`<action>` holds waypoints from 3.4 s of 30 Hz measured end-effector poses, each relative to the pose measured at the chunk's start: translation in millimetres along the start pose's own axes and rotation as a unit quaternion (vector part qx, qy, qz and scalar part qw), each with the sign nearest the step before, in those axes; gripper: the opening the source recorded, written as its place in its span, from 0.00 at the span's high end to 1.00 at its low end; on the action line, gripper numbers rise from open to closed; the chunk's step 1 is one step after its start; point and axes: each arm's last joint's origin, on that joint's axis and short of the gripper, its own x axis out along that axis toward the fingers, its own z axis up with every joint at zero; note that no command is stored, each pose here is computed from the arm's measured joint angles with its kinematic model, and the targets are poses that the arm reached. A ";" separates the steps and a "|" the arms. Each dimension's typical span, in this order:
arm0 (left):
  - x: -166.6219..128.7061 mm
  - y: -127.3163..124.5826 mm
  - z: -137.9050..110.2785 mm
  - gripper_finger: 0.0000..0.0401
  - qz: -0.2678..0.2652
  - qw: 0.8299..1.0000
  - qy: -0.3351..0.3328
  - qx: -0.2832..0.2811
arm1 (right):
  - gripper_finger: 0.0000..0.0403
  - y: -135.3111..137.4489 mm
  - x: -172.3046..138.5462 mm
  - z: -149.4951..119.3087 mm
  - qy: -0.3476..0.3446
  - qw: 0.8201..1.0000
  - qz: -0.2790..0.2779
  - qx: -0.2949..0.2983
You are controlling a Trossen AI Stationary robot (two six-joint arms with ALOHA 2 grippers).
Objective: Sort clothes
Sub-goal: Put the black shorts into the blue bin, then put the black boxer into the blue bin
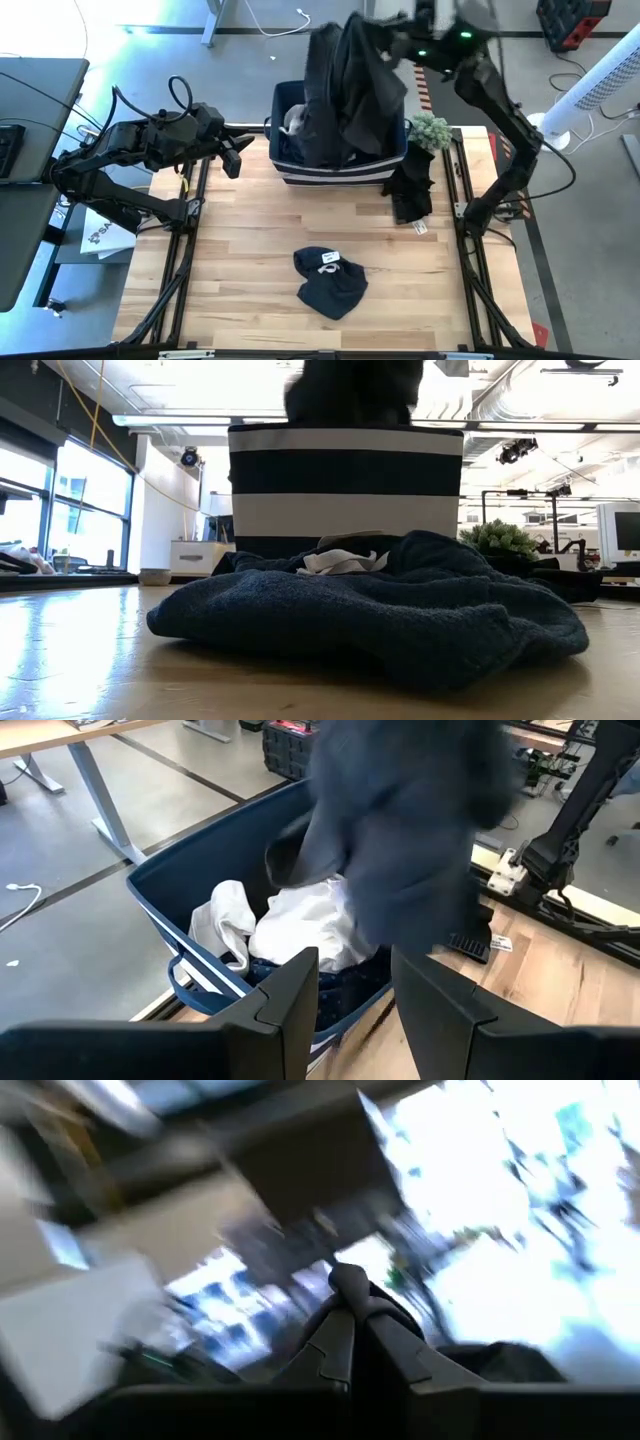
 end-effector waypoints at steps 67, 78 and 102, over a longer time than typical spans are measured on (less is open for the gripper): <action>14.5 -8.3 -2.5 0.68 0.009 1.000 0.021 -0.008 | 0.52 -160.8 -17.1 -315.2 0.510 0.751 -0.382 0.172; 30.5 -18.3 -5.3 0.68 0.000 0.999 0.046 0.020 | 0.52 -56.2 -5.3 -145.4 0.363 0.881 -0.303 -0.010; 61.8 -11.9 -4.5 0.68 0.020 0.996 0.082 0.006 | 0.52 -10.2 -201.9 -231.6 0.500 0.664 -0.539 0.136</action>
